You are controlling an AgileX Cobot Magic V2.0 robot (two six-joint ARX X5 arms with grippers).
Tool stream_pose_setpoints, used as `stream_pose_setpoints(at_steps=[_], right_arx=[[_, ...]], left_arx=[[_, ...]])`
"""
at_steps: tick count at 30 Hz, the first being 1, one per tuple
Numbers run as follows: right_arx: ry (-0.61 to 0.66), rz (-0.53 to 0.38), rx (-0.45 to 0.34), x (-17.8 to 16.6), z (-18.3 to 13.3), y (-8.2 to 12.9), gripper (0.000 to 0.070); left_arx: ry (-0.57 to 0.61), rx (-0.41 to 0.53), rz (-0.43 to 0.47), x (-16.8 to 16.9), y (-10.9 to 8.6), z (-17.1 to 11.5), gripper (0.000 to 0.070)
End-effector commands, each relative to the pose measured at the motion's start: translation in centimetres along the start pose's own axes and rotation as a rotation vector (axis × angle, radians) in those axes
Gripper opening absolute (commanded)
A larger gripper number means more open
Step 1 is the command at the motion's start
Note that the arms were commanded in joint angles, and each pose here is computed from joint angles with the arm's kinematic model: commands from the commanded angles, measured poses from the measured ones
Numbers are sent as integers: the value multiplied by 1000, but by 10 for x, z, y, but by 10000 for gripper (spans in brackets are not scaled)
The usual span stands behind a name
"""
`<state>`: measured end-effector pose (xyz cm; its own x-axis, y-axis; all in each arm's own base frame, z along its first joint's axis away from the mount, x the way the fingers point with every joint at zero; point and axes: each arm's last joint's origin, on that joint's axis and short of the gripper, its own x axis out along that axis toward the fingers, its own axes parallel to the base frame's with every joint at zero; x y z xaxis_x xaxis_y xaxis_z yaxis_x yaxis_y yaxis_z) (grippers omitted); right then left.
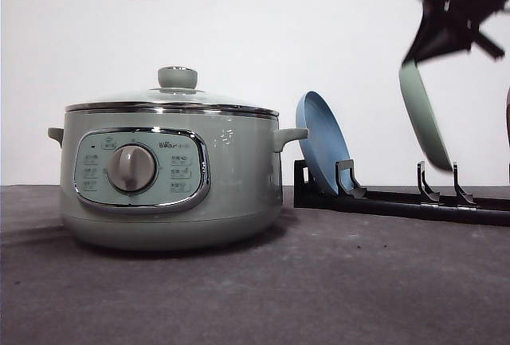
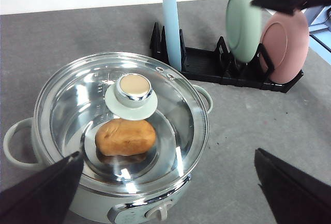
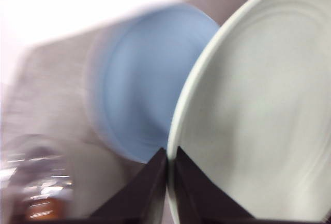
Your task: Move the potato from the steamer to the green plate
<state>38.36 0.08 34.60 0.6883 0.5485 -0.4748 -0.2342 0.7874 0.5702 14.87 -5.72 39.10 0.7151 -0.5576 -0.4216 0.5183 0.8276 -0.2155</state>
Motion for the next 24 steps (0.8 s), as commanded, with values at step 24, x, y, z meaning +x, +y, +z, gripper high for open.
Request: stream_pose_setpoints(at_steps=[24], right_arx=[[13, 66, -502, -163, -72, 152, 5]], left_arx=[[-4, 23, -11, 0, -1, 4, 675]])
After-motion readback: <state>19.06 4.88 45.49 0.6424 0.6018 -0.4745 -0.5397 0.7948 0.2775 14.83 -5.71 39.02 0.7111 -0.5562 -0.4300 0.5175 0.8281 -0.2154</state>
